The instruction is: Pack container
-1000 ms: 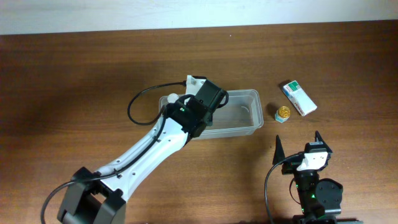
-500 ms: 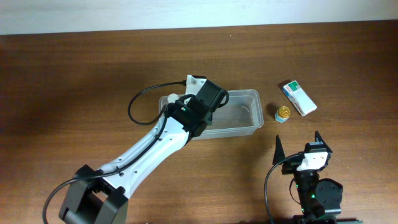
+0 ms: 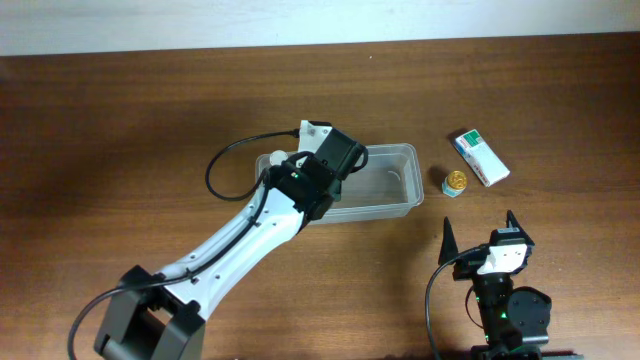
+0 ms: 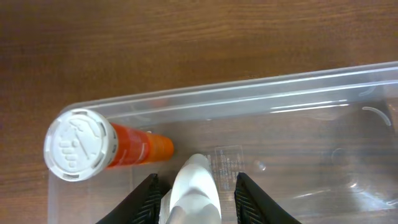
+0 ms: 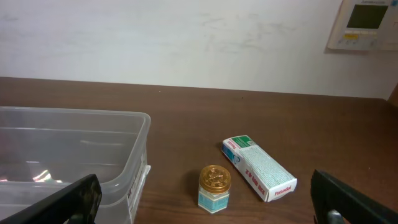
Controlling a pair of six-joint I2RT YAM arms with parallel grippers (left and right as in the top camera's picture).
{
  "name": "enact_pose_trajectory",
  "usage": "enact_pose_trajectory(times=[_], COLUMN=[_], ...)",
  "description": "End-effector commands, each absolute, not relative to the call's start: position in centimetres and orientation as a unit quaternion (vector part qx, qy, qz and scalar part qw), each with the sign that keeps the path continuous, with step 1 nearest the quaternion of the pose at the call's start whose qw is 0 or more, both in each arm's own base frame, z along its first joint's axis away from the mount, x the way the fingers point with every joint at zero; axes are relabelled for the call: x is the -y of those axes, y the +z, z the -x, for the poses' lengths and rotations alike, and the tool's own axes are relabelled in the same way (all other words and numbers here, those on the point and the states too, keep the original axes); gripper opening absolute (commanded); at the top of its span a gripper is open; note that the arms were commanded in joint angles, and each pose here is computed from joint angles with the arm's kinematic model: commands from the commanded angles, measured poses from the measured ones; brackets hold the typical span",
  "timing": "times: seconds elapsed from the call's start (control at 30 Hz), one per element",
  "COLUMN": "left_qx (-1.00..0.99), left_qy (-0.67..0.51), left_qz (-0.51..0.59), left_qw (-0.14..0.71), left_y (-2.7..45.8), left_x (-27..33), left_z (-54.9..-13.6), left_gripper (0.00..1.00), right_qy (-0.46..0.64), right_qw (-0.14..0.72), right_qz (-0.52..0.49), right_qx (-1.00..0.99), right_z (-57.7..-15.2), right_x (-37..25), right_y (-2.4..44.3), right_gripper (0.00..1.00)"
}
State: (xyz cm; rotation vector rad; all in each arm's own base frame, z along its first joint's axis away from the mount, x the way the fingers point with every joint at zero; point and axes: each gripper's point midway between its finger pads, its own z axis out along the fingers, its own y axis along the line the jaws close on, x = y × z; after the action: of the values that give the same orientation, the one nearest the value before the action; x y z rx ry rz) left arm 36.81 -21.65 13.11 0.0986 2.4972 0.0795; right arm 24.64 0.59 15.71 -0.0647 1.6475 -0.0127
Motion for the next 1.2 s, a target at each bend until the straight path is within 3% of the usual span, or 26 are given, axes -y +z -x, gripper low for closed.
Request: enact_pose_trajectory(times=[0.0, 0.2, 0.33, 0.5, 0.57, 0.6, 0.77, 1.17], left_qx=[-0.931, -0.913, -0.898, -0.892, -0.891, -0.891, -0.889, -0.888], left_qy=[0.017, 0.001, 0.030, 0.067, 0.088, 0.100, 0.138, 0.140], left_qz=[-0.048, -0.042, 0.004, 0.081, 0.111, 0.128, 0.185, 0.191], left_qw=[0.362, 0.407, 0.440, 0.440, 0.431, 0.423, 0.395, 0.394], left_y=[17.4, 21.4, 24.1, 25.1, 24.9, 24.7, 23.9, 23.9], left_x=[21.1, 20.4, 16.7, 9.7, 6.7, 5.0, -0.7, -1.2], left_z=[-37.1, -37.0, -37.6, -39.0, -39.4, -39.4, -38.9, -38.9], left_gripper=[0.40, 0.41, 0.75, 0.80, 0.98, 0.99, 0.99, 0.99], right_qy=[-0.008, -0.008, -0.008, -0.008, -0.008, -0.008, -0.008, -0.008], right_qw=[0.677, 0.677, 0.677, 0.677, 0.677, 0.677, 0.677, 0.677], right_qz=[0.026, 0.026, 0.026, 0.026, 0.026, 0.026, 0.026, 0.026], right_qx=[-0.735, -0.735, -0.735, -0.735, -0.735, -0.735, -0.735, -0.735], right_z=[-24.6, -24.6, -24.6, -24.6, -24.6, -24.6, -24.6, -24.6], right_x=[-0.4, -0.4, -0.4, -0.4, -0.4, -0.4, -0.4, -0.4], right_y=[15.5, 15.5, 15.5, 15.5, 15.5, 15.5, 15.5, 15.5], right_gripper=[0.98, 0.98, 0.98, 0.98, 0.98, 0.98, 0.98, 0.98])
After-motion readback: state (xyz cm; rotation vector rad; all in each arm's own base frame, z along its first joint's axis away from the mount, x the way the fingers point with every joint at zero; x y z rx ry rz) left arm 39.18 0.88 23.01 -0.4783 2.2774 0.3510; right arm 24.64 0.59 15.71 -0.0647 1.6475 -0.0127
